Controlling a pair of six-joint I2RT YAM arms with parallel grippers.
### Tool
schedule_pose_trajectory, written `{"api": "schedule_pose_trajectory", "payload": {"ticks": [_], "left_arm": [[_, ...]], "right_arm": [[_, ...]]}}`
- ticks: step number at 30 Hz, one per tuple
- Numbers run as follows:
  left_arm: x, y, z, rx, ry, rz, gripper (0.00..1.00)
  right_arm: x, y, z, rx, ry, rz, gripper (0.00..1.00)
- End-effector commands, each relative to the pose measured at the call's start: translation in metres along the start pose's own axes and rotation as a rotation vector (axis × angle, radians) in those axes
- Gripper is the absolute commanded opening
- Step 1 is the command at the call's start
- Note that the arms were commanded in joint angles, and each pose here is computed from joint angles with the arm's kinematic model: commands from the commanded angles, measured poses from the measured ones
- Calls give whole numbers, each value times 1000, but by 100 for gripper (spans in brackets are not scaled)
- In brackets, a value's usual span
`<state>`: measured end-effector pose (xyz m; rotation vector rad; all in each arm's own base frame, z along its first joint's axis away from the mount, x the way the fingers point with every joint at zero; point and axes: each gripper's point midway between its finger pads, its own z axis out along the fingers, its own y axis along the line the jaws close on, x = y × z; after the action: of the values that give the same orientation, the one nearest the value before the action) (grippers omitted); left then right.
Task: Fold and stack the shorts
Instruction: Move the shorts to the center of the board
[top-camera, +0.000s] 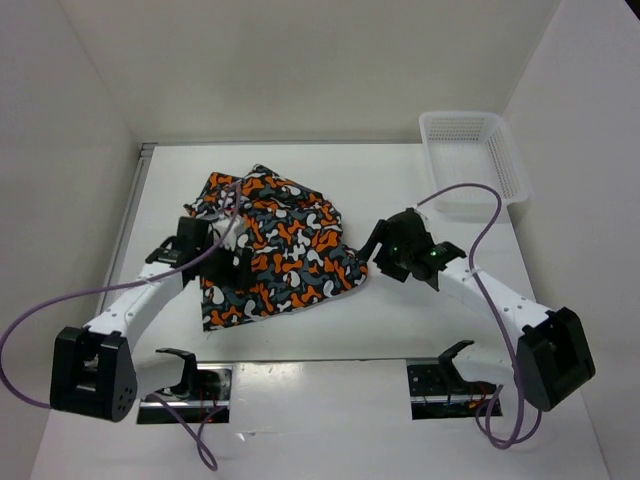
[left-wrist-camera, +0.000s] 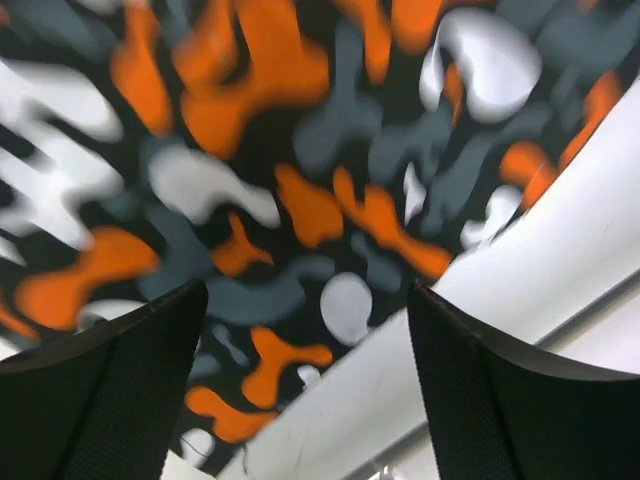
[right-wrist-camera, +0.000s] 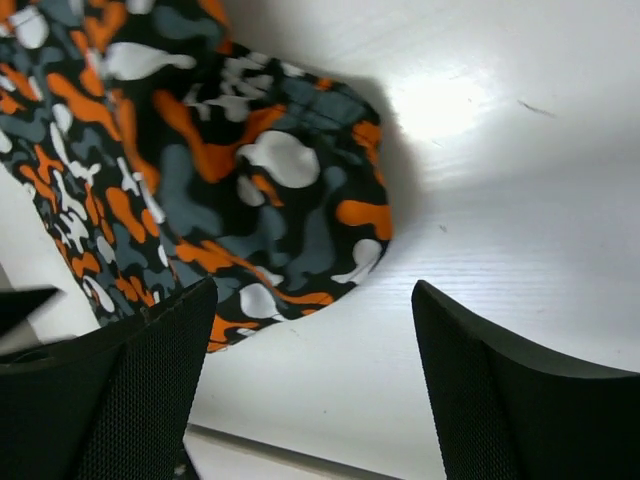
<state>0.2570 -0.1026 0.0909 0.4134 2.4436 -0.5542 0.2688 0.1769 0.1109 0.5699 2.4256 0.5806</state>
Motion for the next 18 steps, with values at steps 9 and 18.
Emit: {"api": "schedule_pose_trajectory", "payload": {"ticks": [9,18], "left_arm": [[45,21,42,-55,104,-5,85],[39,33,68,-76,169,-8,5]], "right_arm": [[13,-9,29,-166,181,228,83],[24,-5,51,-200,256,210,80]]}}
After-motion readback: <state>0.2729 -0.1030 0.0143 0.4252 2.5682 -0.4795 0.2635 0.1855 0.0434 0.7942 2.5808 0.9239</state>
